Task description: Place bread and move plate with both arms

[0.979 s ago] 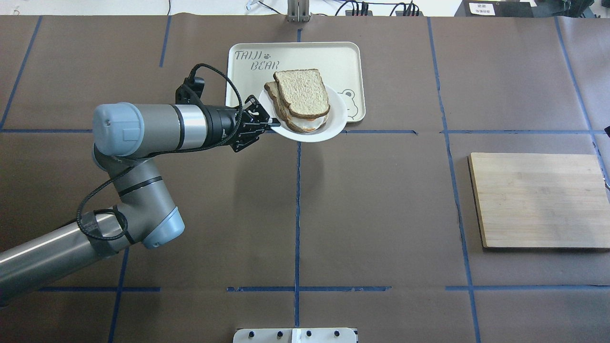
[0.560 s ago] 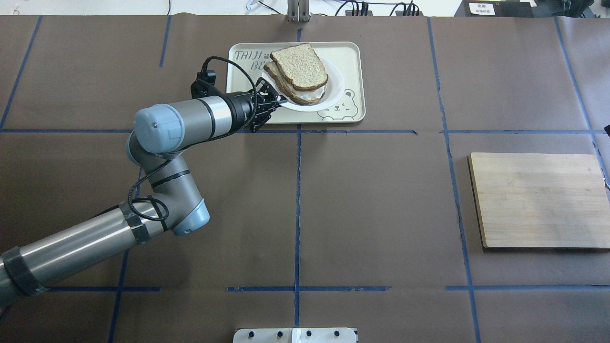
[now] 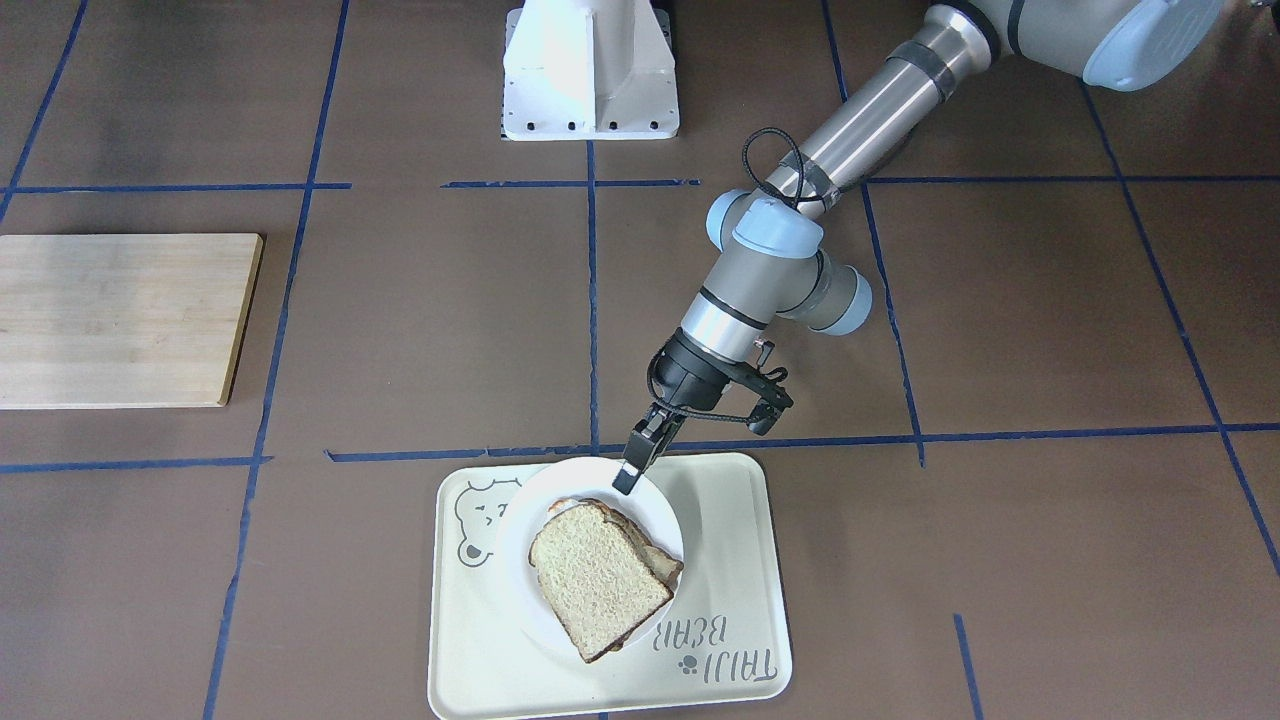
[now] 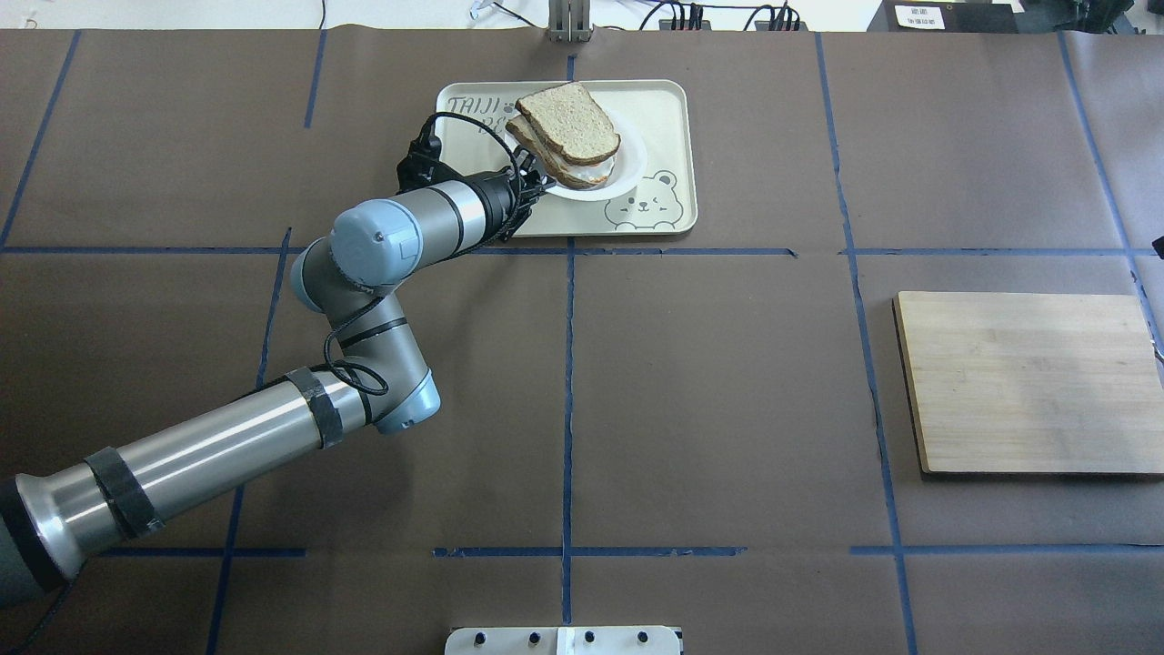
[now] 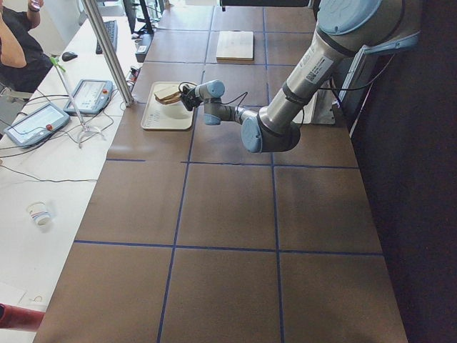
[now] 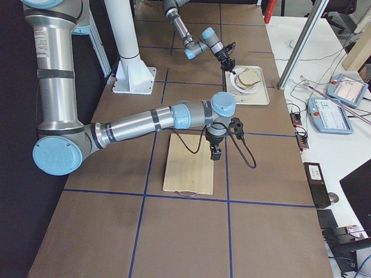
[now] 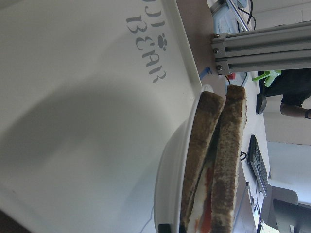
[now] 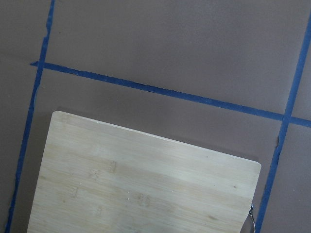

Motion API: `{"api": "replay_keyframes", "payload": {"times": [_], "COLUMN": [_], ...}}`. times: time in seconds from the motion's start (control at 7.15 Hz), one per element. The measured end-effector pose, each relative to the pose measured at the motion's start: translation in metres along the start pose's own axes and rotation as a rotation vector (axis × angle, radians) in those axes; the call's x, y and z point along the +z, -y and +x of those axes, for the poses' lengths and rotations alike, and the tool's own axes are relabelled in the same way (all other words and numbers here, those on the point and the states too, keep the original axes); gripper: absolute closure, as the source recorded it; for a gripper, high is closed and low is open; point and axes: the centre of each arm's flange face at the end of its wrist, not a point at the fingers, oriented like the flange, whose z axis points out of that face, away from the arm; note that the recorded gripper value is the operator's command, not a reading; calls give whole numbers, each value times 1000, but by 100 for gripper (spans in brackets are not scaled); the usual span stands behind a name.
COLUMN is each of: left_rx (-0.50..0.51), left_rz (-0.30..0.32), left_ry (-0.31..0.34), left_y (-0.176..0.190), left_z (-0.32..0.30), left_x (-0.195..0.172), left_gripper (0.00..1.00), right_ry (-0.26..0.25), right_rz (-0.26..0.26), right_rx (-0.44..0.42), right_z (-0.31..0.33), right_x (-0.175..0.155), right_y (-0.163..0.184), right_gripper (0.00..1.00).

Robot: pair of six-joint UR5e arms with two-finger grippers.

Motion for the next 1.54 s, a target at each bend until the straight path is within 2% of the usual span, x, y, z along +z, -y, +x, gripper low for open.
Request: {"api": "replay_keyframes", "payload": {"times": [0.14,0.28,0.42,0.56,0.84,0.98,1.26,1.54], "left_rx": [0,-11,-34,-49,-26,15,88,192], "left_rz": [12,29,43,52,52,27,-50,-100], "left_ry": [6,0,-7,-9,2,24,128,218], "left_y": [2,3,5,7,19,36,96,170], "left_z": [-2,-2,-2,-2,-5,-8,1,19], "left_x": [4,7,8,9,4,-10,-65,-135], "left_gripper": [97,91,37,0,0,0,0,0], "right_ry": [0,0,1,1,1,1,1,0], "right_rz": [-1,-2,-2,-3,-5,-5,-7,-9], "right_rx": [1,2,3,4,5,6,10,12], "right_z": [0,0,1,1,1,2,3,4], "right_x": [1,1,1,2,2,2,3,4], "right_y": [0,0,0,-1,-2,-2,-3,-4], "right_gripper": [0,0,0,0,0,0,0,0]}}
